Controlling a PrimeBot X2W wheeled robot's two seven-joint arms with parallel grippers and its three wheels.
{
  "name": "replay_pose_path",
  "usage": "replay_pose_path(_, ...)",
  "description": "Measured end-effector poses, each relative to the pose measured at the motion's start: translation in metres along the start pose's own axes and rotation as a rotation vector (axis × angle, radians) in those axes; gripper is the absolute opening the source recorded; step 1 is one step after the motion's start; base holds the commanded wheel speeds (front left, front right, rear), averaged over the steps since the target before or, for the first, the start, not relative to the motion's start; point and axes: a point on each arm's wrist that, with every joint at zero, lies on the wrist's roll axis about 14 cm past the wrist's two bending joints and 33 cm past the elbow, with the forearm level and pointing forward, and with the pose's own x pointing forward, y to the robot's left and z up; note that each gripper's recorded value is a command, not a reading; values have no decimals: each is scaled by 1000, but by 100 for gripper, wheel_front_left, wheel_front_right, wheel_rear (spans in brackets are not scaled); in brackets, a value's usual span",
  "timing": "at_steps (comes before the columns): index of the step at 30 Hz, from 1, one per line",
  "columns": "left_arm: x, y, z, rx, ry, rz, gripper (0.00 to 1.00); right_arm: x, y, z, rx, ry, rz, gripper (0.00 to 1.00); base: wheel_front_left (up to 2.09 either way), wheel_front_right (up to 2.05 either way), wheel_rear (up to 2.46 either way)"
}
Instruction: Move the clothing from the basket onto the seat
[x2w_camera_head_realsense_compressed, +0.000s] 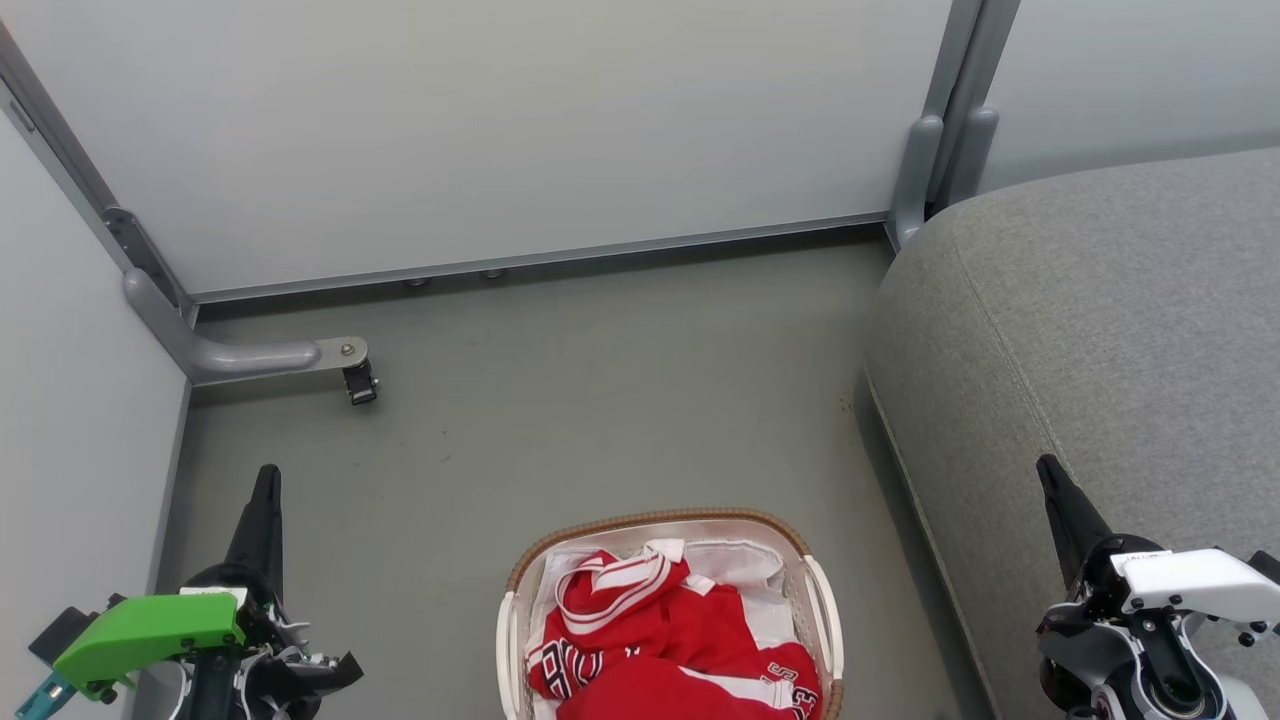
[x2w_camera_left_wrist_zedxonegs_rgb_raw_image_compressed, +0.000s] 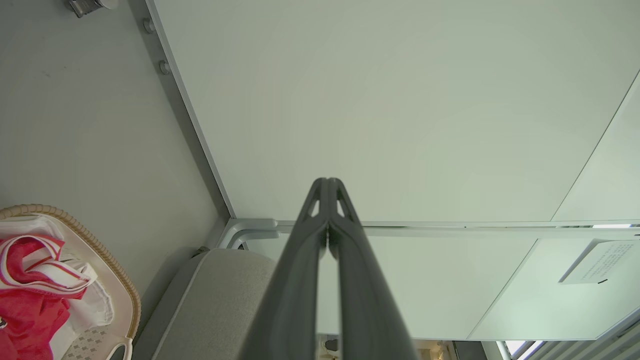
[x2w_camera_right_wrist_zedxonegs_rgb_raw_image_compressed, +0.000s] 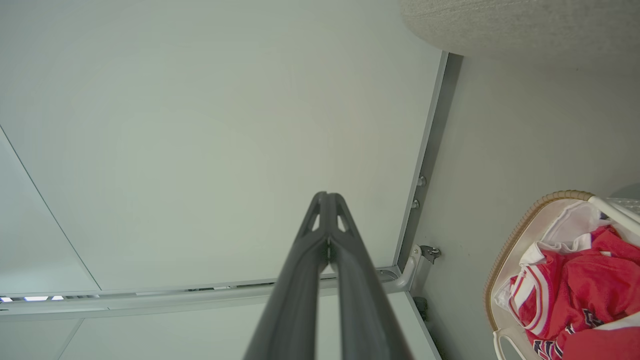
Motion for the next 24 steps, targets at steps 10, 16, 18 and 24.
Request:
replay_pose_path(10, 0, 0, 0, 0, 0, 0, 0, 0, 0, 0, 0, 0, 0, 0, 0, 0, 0)
replay_pose_path(16, 0, 0, 0, 0, 0, 0, 0, 0, 0, 0, 0, 0, 0, 0, 0, 0, 0)
replay_pose_path(18, 0, 0, 0, 0, 0, 0, 0, 0, 0, 0, 0, 0, 0, 0, 0, 0, 0)
replay_pose_path(24, 0, 0, 0, 0, 0, 0, 0, 0, 0, 0, 0, 0, 0, 0, 0, 0, 0)
